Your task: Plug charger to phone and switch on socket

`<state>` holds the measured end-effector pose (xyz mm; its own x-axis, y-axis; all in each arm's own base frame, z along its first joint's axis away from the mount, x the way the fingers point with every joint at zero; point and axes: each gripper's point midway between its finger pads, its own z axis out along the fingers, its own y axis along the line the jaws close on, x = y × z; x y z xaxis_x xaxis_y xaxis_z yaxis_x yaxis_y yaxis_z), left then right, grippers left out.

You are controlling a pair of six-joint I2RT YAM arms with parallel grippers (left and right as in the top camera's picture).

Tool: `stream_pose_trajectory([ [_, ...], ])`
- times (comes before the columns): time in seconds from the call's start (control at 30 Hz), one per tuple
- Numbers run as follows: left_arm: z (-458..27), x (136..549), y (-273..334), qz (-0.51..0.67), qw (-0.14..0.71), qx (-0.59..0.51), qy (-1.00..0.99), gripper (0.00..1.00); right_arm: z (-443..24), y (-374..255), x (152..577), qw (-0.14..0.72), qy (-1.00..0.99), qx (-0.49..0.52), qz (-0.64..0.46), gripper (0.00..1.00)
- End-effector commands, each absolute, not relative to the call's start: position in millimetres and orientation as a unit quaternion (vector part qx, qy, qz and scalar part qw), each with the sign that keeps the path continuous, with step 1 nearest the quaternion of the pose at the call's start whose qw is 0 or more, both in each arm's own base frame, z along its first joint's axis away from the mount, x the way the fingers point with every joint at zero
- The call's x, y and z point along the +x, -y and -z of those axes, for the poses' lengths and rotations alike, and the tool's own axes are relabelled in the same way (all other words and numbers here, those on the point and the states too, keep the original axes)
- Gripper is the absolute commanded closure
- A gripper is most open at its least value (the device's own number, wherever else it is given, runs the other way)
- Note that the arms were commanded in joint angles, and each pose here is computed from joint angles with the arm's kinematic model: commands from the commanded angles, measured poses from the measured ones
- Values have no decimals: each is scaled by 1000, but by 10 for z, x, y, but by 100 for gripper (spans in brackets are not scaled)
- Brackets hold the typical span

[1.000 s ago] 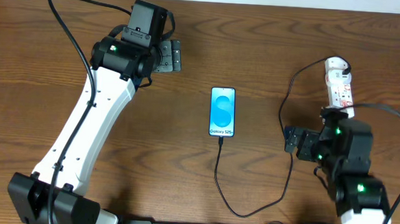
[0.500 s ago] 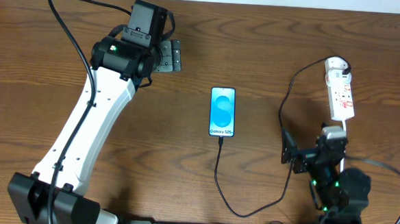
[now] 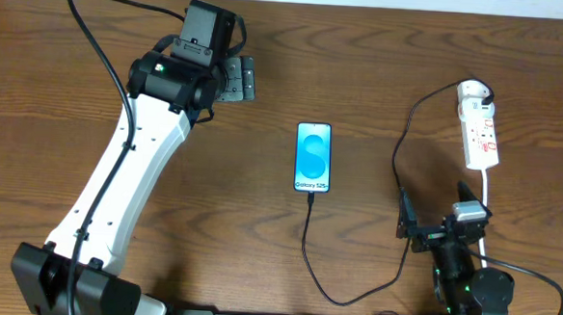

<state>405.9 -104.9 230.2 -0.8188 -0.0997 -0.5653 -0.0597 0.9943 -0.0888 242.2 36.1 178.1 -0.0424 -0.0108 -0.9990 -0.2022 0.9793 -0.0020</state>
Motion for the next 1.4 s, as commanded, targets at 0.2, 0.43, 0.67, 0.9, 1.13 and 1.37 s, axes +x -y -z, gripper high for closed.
stream_pose_trajectory([
  [0.2, -2289, 4066, 1020, 24, 298, -40, -954, 10, -1821, -259, 2431, 705, -706, -59, -40, 1],
  [0.43, -2287, 4065, 1020, 24, 297, -40, -954, 11, -1772, -157, 2463, 710, -703, -25, -30, 1],
  [0.67, -2287, 4065, 1020, 24, 297, -40, -954, 10, -1551, -99, 2459, 678, -735, -13, -17, 1],
  [0.9, -2287, 4065, 1020, 24, 297, -40, -954, 11, -1556, -89, 2459, 679, -734, -12, -15, 1],
  [1.13, -2287, 4065, 1020, 24, 297, -40, -954, 11, -1556, -89, 2459, 679, -734, -12, -15, 1],
  [1.37, -2287, 4065, 1020, 24, 297, -40, -954, 10, -1561, -89, 2460, 679, -734, -12, -15, 1],
])
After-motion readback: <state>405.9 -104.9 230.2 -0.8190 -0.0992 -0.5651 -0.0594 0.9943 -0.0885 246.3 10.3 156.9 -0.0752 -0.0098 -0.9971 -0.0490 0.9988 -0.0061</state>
